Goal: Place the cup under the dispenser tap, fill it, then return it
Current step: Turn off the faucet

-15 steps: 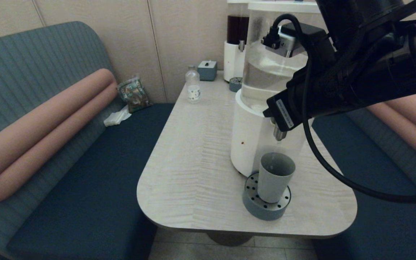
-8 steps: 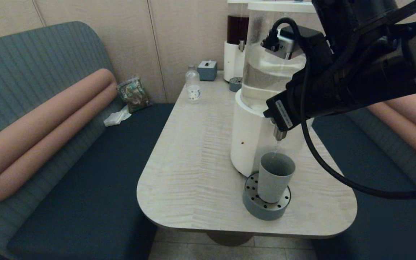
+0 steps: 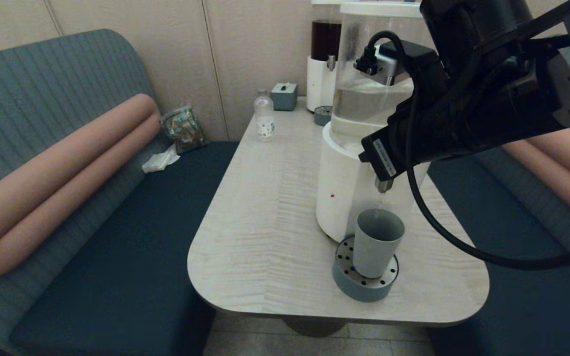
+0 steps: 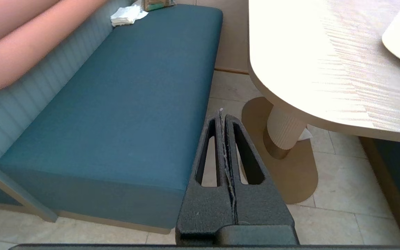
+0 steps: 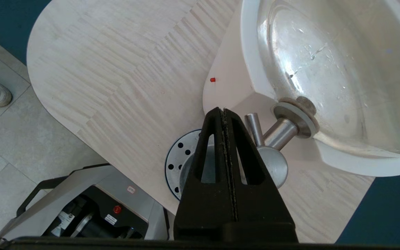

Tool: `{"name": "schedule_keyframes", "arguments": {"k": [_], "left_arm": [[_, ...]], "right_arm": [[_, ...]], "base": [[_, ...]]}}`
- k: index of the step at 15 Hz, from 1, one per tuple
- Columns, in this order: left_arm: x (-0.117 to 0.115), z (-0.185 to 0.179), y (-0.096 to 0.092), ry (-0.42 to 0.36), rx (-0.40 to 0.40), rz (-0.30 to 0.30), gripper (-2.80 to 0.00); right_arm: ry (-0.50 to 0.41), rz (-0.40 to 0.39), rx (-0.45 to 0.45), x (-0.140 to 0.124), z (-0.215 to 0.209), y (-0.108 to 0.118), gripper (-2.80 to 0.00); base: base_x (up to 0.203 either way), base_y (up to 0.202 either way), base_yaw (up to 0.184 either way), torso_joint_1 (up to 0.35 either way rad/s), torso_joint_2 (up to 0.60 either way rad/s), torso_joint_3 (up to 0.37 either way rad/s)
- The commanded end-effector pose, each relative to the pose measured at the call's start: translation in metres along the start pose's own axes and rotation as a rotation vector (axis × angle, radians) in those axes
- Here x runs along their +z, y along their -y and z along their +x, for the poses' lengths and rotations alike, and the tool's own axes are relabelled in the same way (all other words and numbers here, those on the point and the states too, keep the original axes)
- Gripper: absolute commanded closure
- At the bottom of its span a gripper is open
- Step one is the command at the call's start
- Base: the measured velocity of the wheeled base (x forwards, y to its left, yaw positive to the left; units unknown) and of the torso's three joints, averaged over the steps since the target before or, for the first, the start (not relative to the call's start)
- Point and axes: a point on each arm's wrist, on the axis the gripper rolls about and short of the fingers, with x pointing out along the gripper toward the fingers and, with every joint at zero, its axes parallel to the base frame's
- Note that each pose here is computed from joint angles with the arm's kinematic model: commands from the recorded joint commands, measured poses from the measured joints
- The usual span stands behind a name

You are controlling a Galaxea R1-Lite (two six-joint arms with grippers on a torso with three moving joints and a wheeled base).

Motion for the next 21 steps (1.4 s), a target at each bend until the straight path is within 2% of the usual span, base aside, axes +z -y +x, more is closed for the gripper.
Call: {"name": "schedule_keyframes", "arguments": {"k": [1,16,21], "left_arm": [[-0.0004,0.0002,-0.0001,-0.002,0.001,-0.001,0.0],[-0.0004,0.0002,0.0,-0.003,0.002,0.0,0.0],[-0.0004,0.0001,-0.0001,-0.002,0.001,-0.002,0.0]], "right_arm": [[-0.006,-0.001,-0.004,-0.0006,0.0,0.0007,0.0],[-0.014,-0.004,-0.014,-0.0013,0.004,0.0008,0.0],[-0.017,0.0,-0.044,-0.0015,0.0048,0.0044,0.0]], "base": [[0.0,0.0,0.0,0.0,0.0,0.0],[0.0,0.0,0.0,0.0,0.0,0.0],[0.0,0.0,0.0,0.0,0.0,0.0]]}}
